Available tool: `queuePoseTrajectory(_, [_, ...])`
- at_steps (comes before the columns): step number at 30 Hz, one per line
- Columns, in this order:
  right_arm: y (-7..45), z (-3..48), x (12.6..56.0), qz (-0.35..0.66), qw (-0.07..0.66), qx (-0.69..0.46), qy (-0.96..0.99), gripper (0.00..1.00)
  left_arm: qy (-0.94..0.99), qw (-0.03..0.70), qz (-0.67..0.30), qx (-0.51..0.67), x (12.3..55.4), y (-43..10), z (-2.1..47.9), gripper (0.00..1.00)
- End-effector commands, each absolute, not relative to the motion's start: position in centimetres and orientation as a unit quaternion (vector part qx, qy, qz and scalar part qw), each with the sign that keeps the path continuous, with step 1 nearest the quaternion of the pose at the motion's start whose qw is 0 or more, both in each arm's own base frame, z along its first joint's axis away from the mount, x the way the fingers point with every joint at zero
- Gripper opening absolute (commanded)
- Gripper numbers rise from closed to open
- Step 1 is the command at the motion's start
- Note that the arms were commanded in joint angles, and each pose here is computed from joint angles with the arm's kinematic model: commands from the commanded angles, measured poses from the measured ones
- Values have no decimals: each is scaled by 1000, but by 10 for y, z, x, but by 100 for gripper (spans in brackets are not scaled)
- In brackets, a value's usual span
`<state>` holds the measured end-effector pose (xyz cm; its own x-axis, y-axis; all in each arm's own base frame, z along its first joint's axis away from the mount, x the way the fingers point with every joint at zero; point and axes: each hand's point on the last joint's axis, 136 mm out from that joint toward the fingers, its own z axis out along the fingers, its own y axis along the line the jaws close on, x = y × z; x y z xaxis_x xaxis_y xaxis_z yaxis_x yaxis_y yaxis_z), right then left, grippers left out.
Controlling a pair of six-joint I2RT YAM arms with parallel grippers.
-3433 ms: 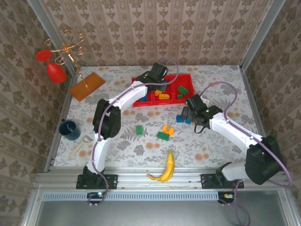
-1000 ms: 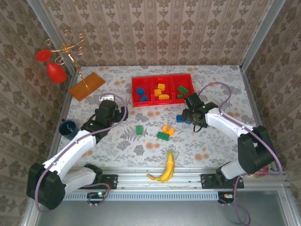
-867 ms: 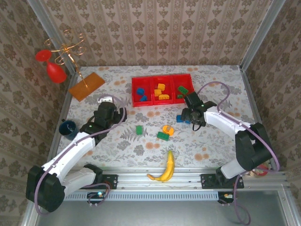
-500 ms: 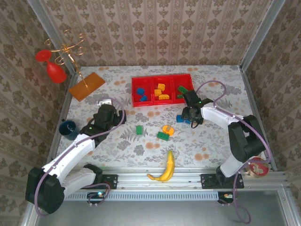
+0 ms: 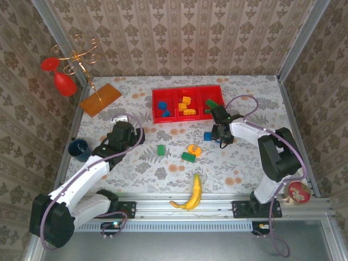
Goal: Sort the legos into containers by color
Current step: Pick up the lego from the center of the table.
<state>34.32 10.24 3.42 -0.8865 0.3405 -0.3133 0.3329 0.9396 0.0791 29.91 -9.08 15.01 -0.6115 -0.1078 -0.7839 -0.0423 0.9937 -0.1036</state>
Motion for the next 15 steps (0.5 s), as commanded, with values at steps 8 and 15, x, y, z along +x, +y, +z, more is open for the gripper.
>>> queuePoseTrajectory(8, [96, 54, 340, 12, 180, 177, 967, 19, 898, 435, -38, -53, 300, -88, 149, 100])
queuePoseTrajectory(15, [97, 82, 339, 21, 206, 168, 964, 13, 898, 434, -43, -53, 302, -91, 148, 100])
